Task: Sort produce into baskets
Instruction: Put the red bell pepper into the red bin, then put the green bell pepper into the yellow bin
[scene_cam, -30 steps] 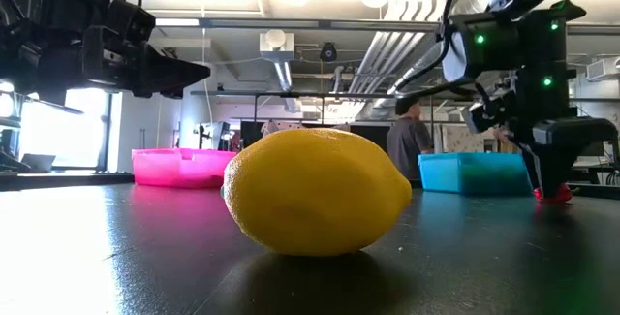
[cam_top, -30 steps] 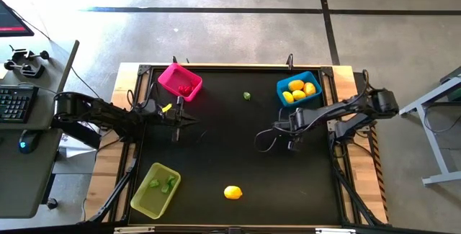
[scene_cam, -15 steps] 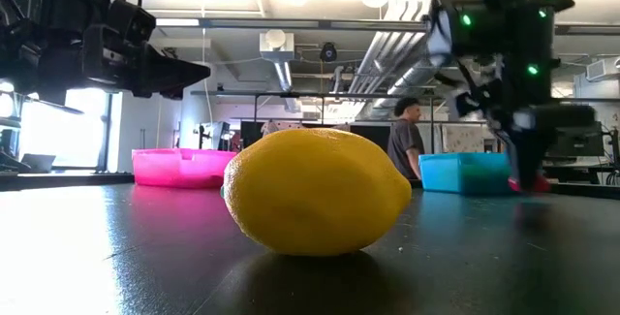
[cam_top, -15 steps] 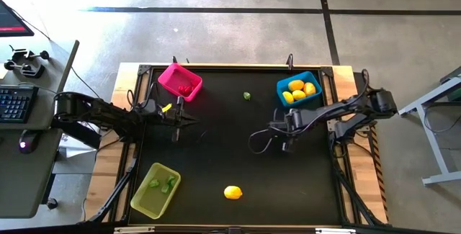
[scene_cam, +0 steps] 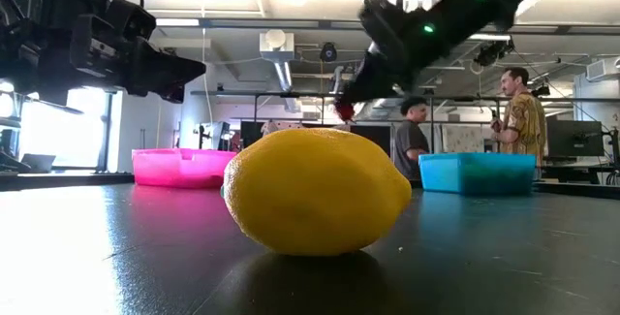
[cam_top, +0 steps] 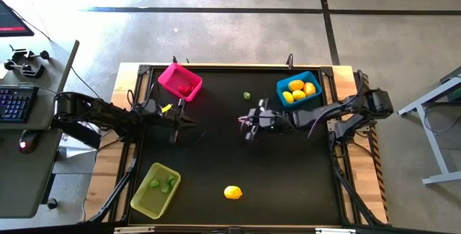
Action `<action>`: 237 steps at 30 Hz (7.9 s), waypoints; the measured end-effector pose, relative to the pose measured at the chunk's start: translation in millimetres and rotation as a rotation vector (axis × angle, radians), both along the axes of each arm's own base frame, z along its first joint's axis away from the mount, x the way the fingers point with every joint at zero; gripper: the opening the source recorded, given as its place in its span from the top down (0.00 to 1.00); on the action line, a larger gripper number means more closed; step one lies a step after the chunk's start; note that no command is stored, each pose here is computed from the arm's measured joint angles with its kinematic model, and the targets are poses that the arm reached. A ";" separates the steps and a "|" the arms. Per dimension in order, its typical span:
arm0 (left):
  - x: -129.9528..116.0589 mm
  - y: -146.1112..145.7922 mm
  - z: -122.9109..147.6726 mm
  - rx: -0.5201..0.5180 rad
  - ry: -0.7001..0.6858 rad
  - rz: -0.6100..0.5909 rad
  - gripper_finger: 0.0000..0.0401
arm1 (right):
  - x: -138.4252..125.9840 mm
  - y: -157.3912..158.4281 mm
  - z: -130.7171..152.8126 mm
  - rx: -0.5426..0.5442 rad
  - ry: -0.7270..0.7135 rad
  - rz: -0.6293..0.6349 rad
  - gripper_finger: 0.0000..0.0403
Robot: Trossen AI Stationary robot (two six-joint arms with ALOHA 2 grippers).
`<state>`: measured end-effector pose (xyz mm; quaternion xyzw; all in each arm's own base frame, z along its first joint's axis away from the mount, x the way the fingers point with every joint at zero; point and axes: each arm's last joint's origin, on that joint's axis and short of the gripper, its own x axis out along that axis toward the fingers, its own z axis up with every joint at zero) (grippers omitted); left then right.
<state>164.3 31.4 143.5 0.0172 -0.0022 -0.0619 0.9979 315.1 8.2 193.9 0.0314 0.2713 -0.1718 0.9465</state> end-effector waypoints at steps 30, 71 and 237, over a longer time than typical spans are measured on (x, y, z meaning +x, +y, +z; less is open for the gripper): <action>22.2 -28.3 14.5 -0.028 -0.012 0.033 0.66 | 95.3 22.1 -1.8 -0.186 -0.720 0.214 0.97; 23.9 -33.1 18.0 -0.023 -0.035 0.031 1.00 | 114.1 44.0 4.4 -0.327 -0.617 -0.006 0.44; -28.4 -9.8 8.9 0.069 0.141 0.259 0.87 | 17.2 -73.6 -40.1 0.007 -0.014 -0.433 0.92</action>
